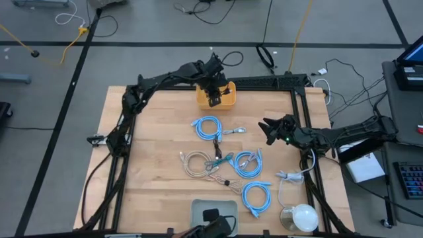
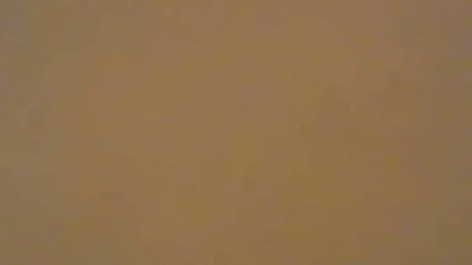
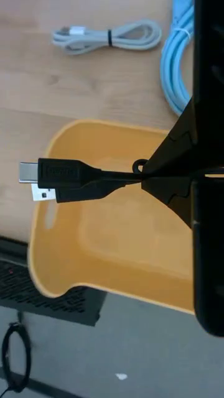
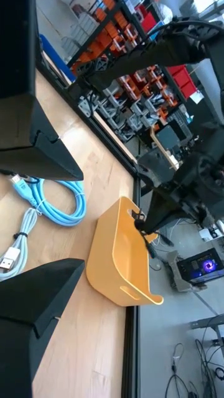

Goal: Sort cables into bins
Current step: Put the black charger cable into the yellow bin, then put the white charger cable into the yellow bin

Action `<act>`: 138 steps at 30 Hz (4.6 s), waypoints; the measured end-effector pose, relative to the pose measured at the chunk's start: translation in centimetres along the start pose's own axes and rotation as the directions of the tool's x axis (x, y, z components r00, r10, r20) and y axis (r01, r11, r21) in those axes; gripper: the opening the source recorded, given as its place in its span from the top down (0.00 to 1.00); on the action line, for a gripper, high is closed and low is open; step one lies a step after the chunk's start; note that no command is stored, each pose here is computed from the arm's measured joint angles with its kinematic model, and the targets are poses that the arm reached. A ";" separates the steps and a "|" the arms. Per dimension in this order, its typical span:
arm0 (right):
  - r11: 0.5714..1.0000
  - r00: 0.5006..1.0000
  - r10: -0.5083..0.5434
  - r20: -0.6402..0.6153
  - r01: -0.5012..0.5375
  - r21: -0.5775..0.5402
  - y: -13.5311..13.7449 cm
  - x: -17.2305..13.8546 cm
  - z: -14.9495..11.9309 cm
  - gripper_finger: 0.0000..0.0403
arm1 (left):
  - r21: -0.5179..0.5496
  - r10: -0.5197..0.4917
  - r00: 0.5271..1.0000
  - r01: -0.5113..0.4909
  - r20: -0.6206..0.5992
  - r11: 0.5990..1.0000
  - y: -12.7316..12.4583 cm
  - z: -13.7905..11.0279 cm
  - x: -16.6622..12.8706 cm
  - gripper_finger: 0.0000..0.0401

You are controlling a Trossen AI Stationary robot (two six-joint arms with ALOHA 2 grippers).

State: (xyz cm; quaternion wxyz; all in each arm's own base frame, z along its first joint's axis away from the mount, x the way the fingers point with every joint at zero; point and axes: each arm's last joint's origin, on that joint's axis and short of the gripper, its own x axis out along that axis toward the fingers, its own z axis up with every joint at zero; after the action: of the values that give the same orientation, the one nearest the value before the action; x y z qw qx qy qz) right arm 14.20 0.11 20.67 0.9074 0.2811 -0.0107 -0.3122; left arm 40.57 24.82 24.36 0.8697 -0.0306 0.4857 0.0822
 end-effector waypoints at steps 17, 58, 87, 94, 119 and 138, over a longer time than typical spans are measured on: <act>1.000 1.000 0.000 0.000 0.000 -0.004 0.0 0.0 0.0 0.47 | 0.014 0.000 0.997 0.001 -0.082 1.000 0.0 -0.9 2.3 1.00; 1.000 1.000 -0.002 -0.001 0.002 -0.007 0.0 0.0 0.0 0.47 | -0.069 -0.099 0.983 0.111 0.155 0.991 -3.8 1.9 -10.6 0.64; 0.767 0.887 -0.085 -0.454 -0.233 -0.598 1.7 7.6 -1.3 0.47 | -0.282 -0.280 0.958 0.284 0.054 0.917 -16.1 -10.1 -11.8 0.64; 0.666 0.765 -0.117 -0.633 -0.412 -0.622 1.2 11.9 -1.2 0.47 | -0.311 -0.214 0.962 0.257 0.168 0.915 -15.7 -10.1 -14.9 0.64; 0.560 0.533 -0.267 -0.803 -0.592 -0.580 -0.8 18.4 -4.7 0.51 | -0.296 -0.213 0.956 0.267 0.201 0.917 -16.4 -9.8 -15.1 0.64; 0.635 0.630 -0.244 -0.737 -0.471 -0.613 0.2 18.1 -2.9 0.98 | -0.298 -0.189 0.961 0.245 0.204 0.923 -16.3 -9.8 -15.1 0.64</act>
State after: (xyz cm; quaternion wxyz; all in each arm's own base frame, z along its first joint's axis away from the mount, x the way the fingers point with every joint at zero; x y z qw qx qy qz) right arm 29.48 -8.67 15.51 0.8695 -0.0262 0.4882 -0.0700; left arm 27.38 5.73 31.63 0.8953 -0.2180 0.3829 0.0653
